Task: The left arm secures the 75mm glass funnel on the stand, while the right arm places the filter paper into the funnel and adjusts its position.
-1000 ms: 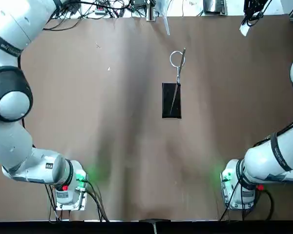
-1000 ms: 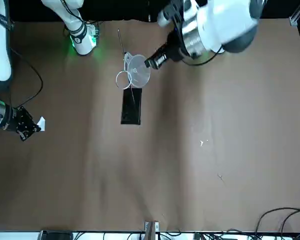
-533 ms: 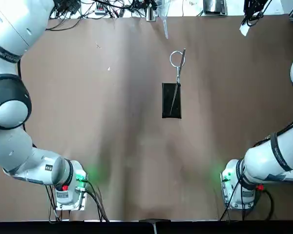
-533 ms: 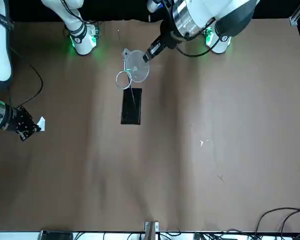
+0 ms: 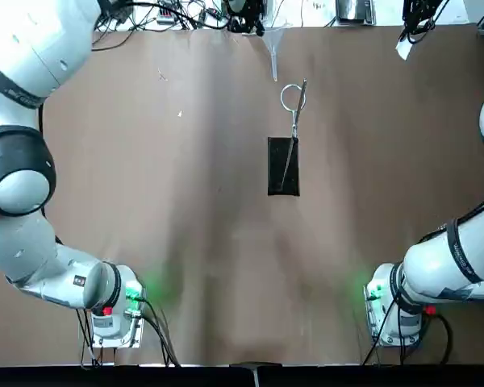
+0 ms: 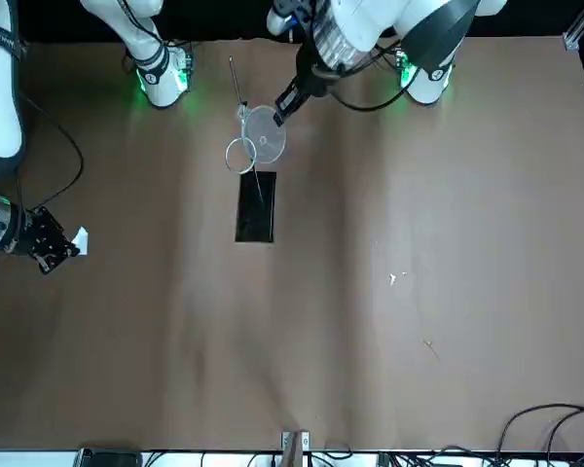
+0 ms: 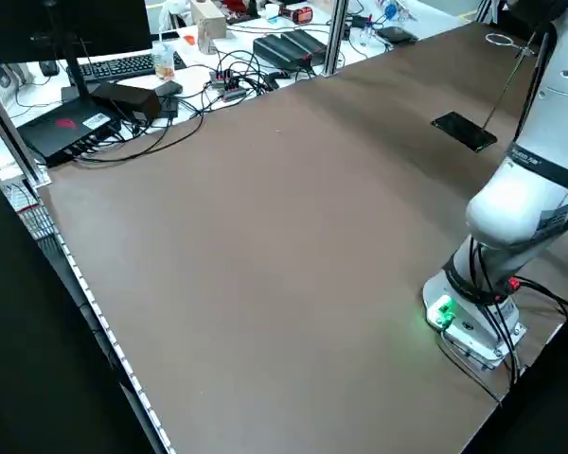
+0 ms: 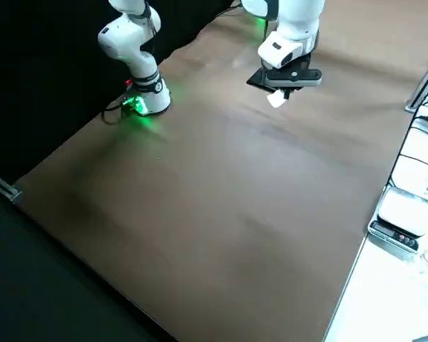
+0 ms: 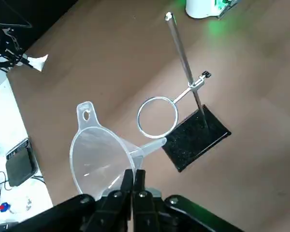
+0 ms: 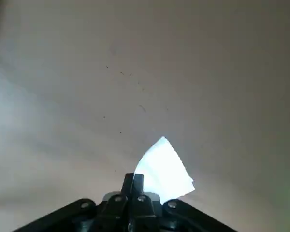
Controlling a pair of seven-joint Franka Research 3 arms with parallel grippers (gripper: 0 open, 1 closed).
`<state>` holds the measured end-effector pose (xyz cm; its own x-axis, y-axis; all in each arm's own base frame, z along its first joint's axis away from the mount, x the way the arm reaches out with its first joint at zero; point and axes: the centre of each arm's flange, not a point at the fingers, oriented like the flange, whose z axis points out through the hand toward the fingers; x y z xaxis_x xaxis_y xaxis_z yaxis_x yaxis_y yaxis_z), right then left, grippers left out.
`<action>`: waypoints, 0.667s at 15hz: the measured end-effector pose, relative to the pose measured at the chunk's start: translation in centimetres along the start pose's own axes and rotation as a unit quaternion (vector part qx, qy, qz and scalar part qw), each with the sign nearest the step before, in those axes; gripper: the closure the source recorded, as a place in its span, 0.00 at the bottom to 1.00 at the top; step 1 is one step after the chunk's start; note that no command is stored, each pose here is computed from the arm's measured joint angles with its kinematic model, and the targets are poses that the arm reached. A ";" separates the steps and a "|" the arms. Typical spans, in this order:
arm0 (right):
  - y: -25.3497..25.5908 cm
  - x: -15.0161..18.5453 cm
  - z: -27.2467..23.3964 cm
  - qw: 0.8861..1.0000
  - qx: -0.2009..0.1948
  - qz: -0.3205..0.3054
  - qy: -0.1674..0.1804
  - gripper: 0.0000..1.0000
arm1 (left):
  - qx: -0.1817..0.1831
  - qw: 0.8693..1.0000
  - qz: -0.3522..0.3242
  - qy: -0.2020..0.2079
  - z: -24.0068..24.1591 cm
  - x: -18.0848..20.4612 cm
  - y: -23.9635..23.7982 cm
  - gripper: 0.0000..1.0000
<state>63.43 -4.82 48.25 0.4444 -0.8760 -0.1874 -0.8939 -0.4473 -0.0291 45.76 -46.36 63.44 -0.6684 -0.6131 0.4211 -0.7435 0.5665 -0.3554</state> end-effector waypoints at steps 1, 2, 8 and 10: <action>0.0 0.0 0.0 1.000 0.000 0.000 0.000 0.99 | 0.000 1.000 0.002 0.003 0.7 0.2 -0.1 0.97; 0.0 0.0 0.0 1.000 0.000 0.000 0.000 0.99 | 0.001 1.000 0.004 0.006 1.4 0.5 -0.2 0.97; 0.0 0.0 0.0 1.000 0.000 0.000 0.000 0.99 | -0.003 1.000 0.015 0.000 2.6 1.5 -0.1 0.97; 0.0 0.0 0.0 1.000 0.000 0.000 0.000 0.99 | -0.007 1.000 0.018 0.002 3.2 2.3 0.0 0.97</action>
<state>63.43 -4.83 48.24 0.4443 -0.8760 -0.1877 -0.8940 -0.4472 -0.0287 44.14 -49.48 61.71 -0.6952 -0.5893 0.4115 -0.7180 0.5960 -0.3595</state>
